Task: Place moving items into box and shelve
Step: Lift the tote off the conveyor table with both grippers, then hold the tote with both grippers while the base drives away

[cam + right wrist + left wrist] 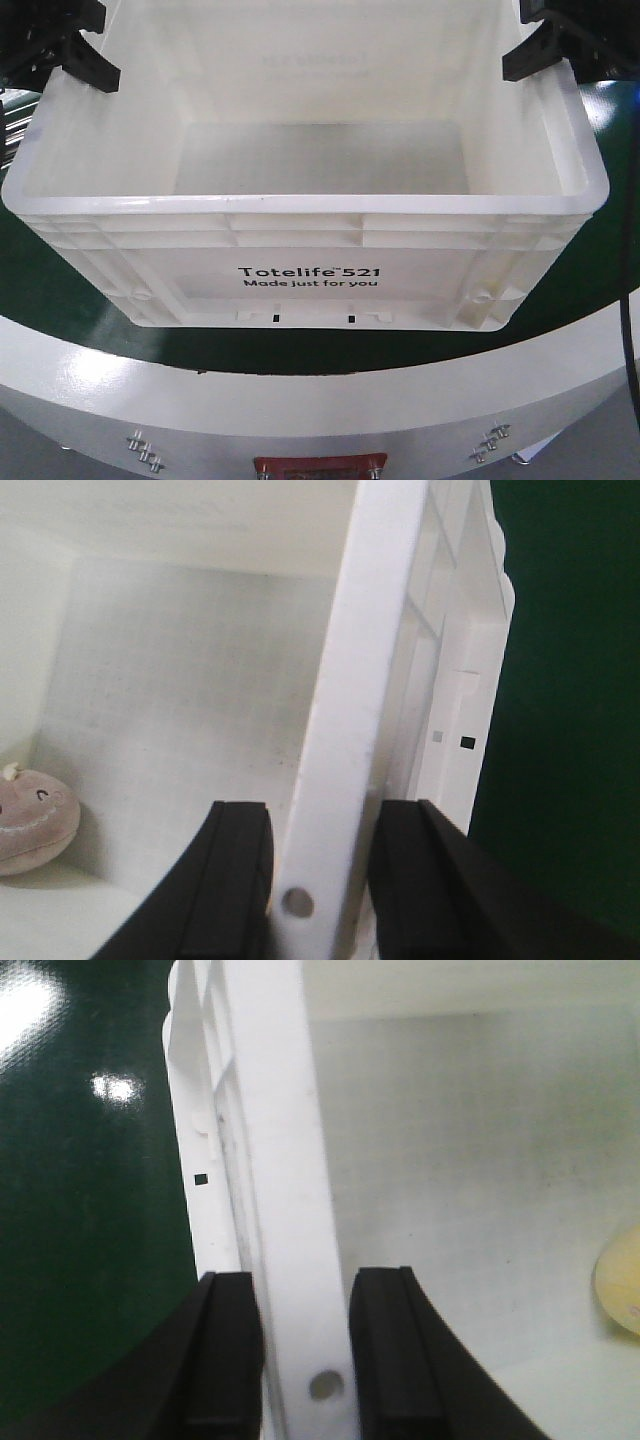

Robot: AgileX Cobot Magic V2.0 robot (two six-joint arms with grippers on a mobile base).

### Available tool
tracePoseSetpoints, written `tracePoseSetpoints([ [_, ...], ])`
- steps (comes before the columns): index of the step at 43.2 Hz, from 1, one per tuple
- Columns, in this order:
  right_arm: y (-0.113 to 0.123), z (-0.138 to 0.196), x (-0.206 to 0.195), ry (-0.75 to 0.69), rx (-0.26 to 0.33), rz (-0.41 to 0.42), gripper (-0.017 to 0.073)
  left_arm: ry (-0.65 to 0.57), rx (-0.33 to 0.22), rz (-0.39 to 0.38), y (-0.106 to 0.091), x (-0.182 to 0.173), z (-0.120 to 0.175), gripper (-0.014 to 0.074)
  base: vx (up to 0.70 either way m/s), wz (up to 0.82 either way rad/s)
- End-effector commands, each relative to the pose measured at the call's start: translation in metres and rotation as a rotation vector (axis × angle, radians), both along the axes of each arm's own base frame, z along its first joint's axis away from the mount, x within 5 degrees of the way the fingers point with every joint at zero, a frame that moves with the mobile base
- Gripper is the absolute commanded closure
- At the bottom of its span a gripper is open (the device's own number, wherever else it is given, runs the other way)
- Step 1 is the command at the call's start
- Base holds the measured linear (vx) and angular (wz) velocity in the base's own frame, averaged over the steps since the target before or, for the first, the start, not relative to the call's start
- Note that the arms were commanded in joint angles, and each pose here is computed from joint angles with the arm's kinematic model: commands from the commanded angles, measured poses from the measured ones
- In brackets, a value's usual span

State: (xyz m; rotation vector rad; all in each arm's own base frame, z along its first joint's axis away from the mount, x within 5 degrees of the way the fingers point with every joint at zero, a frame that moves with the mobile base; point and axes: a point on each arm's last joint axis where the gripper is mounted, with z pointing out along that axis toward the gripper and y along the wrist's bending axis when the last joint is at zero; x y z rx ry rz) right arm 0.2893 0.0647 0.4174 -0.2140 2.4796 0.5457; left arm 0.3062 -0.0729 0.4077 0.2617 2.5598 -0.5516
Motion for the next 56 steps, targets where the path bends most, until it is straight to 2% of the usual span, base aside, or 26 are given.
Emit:
tracePoseSetpoints([
  [1, 0.0243, 0.0424, -0.0167, -0.141, 0.297, 0.070, 0.0562, -0.120, -0.347, -0.078, -0.0297, -0.0237, 0.0498, 0.0597, -0.06, -0.03],
  [40, 0.0243, 0.0424, -0.0167, -0.141, 0.297, 0.070, 0.0561, -0.119, -0.346, -0.077, -0.0298, -0.0233, 0.0495, 0.0597, -0.15, 0.00],
  [56, 0.0243, 0.0424, -0.0167, -0.141, 0.297, 0.070, 0.0559, -0.119, -0.346, -0.077, -0.0298, -0.0233, 0.0495, 0.0597, -0.13, 0.23],
])
